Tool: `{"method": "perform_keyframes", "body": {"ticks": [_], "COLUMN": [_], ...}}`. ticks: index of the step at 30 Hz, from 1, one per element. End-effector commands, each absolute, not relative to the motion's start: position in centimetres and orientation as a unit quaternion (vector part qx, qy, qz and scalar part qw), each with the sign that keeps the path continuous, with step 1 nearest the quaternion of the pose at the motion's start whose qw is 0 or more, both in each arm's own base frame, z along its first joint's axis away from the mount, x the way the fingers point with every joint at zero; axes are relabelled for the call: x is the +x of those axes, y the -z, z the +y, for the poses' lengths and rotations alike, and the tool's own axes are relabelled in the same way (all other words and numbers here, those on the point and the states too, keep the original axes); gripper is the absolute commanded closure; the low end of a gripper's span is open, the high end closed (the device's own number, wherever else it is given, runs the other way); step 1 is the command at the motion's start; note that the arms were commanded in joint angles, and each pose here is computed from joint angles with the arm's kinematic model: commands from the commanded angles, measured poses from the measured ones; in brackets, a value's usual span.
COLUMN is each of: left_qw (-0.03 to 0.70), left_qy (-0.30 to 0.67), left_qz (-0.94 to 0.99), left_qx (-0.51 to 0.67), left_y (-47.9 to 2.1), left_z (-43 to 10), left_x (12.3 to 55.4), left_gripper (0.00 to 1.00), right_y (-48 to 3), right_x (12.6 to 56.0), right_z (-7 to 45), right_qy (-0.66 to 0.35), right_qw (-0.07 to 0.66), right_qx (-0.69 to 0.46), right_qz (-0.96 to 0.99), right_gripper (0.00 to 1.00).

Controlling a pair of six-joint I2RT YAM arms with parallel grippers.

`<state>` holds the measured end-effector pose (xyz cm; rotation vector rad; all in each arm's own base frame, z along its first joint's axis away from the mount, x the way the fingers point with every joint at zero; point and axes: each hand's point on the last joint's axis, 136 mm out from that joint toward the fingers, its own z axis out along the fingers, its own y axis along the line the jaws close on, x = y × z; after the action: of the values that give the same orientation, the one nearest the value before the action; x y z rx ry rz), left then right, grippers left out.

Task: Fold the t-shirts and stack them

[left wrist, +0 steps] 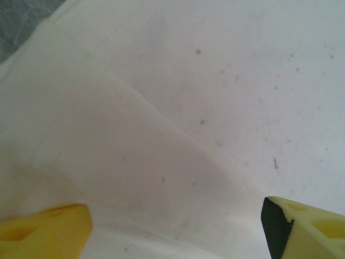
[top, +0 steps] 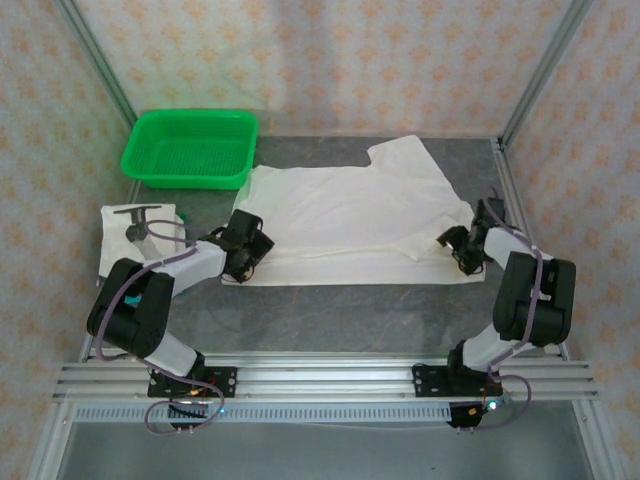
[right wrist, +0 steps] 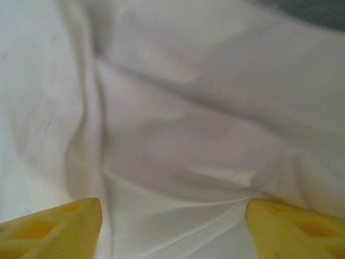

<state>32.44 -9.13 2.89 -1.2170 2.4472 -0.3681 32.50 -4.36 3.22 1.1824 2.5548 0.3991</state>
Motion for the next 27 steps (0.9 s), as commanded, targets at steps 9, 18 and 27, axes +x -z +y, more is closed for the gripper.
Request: {"method": "perform_keyframes", "body": {"ticks": [9,18,27], "left_qw": [0.153,0.191,0.217], "left_qy": [0.023,0.045,0.035], "left_qz": [0.889,0.885,0.889], "left_qx": [-0.43,-0.422,-0.401], "left_y": [-2.9,-7.1,-9.4], "left_z": [-5.6,-5.5,-4.7], "left_x": [28.3,29.3,29.6], "left_gripper": [0.12,0.09,0.02], "right_y": [-9.2,-7.6,-4.0], "right_x": [31.7,31.7,31.9], "right_z": [-5.4,4.6,6.8], "right_qy": [-0.171,-0.227,-0.23], "right_qw": [0.223,0.188,0.137], "right_qx": [0.407,0.35,0.354], "right_qz": [0.869,0.889,0.896], "right_gripper": [0.27,0.41,0.61]}}
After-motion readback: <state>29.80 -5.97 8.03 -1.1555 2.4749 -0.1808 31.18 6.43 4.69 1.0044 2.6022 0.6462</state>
